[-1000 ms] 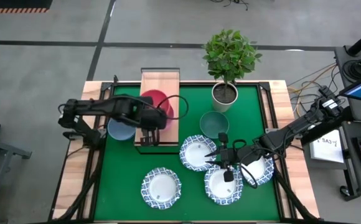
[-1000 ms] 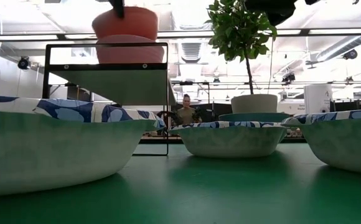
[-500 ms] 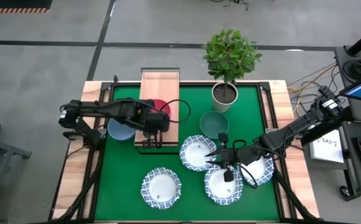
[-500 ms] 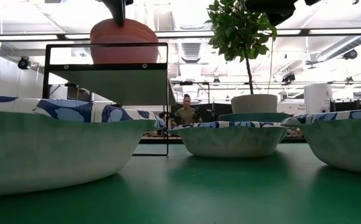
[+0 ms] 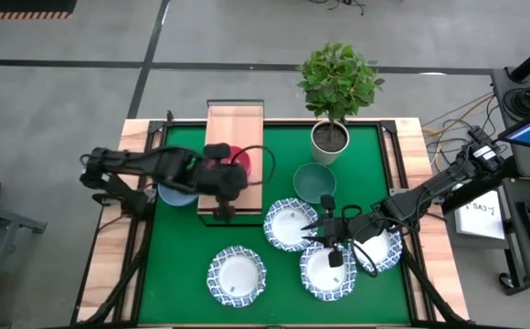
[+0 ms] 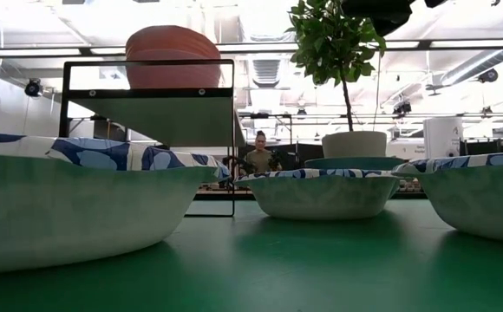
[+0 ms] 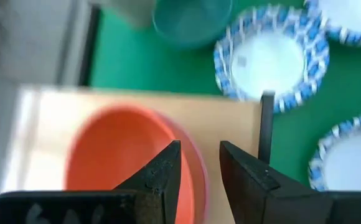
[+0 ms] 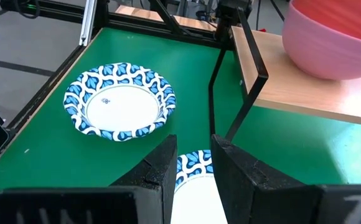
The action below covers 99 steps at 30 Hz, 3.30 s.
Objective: Place and stack bowls onto a shelf
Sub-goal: Stack the orange bowl on top of the pink bowl on the shelf, then put the white patterned bowl on the shelf
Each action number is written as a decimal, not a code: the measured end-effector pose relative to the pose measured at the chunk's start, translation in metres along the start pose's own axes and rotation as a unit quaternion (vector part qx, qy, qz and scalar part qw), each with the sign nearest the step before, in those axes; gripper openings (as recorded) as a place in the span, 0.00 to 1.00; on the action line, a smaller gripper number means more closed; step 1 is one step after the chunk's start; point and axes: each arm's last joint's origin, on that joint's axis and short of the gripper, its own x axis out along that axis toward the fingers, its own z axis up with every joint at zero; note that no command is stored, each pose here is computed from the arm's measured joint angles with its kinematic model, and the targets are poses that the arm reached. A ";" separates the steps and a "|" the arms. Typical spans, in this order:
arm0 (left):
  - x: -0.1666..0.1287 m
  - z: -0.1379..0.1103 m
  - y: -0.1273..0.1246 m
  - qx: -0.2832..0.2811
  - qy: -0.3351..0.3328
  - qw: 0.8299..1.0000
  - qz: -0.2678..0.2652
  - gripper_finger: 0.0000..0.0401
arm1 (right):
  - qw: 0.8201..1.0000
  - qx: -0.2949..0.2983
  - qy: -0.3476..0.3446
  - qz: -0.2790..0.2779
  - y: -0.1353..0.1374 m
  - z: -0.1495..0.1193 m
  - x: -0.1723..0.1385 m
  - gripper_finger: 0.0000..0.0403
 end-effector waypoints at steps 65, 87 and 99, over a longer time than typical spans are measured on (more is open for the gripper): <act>0.061 -0.089 -0.009 -0.099 -0.236 0.965 0.053 0.23 | 1.000 -0.004 -0.009 0.000 0.000 0.002 0.000 0.22; 0.012 -0.080 -0.063 -0.025 -0.386 0.918 -0.083 0.23 | 0.998 0.067 -0.020 0.004 0.005 0.002 0.006 0.22; -0.004 -0.112 -0.125 0.176 -0.399 0.882 -0.178 0.23 | 0.990 0.126 -0.061 0.025 0.028 0.002 0.035 0.22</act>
